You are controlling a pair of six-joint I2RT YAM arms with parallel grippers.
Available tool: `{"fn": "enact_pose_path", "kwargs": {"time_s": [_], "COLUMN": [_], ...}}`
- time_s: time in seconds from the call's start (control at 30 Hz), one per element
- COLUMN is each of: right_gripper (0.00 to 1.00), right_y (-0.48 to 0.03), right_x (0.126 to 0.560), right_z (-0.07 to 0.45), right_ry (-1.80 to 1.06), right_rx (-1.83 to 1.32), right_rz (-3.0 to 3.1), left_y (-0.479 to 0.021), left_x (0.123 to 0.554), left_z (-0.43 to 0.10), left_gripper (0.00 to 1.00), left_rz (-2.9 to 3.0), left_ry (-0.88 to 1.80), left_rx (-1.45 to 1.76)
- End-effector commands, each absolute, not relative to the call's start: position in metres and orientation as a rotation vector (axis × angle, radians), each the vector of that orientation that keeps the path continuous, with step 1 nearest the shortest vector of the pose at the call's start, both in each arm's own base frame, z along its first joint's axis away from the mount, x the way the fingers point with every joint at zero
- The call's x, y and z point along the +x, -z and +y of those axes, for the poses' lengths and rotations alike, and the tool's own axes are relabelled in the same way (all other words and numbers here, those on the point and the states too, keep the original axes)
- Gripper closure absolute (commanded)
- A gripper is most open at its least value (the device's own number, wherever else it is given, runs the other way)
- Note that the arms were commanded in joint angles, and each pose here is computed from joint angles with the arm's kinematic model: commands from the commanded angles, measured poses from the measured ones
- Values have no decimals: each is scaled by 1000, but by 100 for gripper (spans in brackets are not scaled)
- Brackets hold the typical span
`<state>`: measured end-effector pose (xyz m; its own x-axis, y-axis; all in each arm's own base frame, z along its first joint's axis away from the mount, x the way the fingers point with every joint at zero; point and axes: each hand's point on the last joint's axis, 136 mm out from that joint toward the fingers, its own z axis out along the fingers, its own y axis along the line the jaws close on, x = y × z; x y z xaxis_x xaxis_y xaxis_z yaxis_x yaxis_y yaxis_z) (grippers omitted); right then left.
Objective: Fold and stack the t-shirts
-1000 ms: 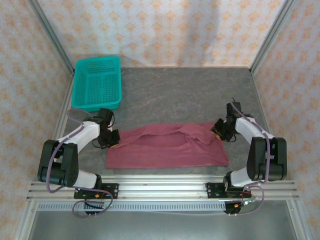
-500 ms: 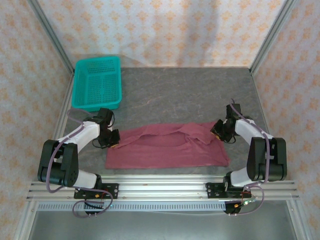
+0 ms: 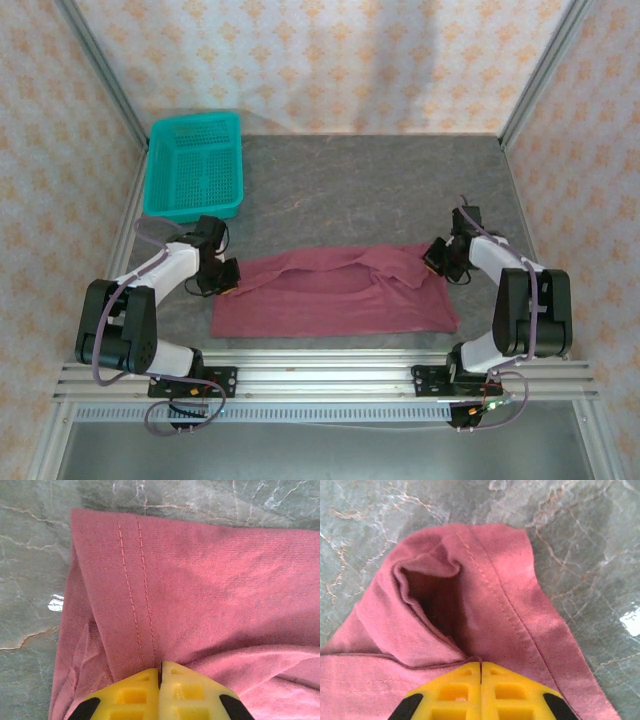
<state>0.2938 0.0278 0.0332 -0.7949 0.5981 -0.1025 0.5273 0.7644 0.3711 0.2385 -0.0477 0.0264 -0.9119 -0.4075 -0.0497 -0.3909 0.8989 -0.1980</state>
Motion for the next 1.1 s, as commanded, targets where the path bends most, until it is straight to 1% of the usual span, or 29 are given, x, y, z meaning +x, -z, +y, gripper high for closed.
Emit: {"fn": "enact_pose_path", "kwargs": {"time_s": [0.0, 0.17, 0.37, 0.83, 0.97, 1.07], "right_gripper": [100, 100, 100, 100, 100, 100], "right_y": [-64, -108, -141, -195, -201, -198], "right_x": [309, 324, 348, 446, 461, 464], "right_z": [24, 25, 25, 22, 24, 27], "right_ry": [-493, -519, -534, -513, -531, -558], "right_rx": [842, 767, 672, 437, 407, 395], "right_rz": [2669, 2572, 2515, 2388, 2357, 2368], "left_y": [-45, -84, -117, -142, -144, -142], "left_x": [248, 269, 295, 363, 377, 382], "left_z": [-43, -44, -45, -31, -31, -31], "left_gripper": [100, 100, 100, 100, 100, 100], "left_rz": [2922, 2830, 2771, 2730, 2720, 2723], "left_ry": [244, 266, 274, 183, 191, 197], "left_rx": [-619, -583, -534, -506, -510, -528]}}
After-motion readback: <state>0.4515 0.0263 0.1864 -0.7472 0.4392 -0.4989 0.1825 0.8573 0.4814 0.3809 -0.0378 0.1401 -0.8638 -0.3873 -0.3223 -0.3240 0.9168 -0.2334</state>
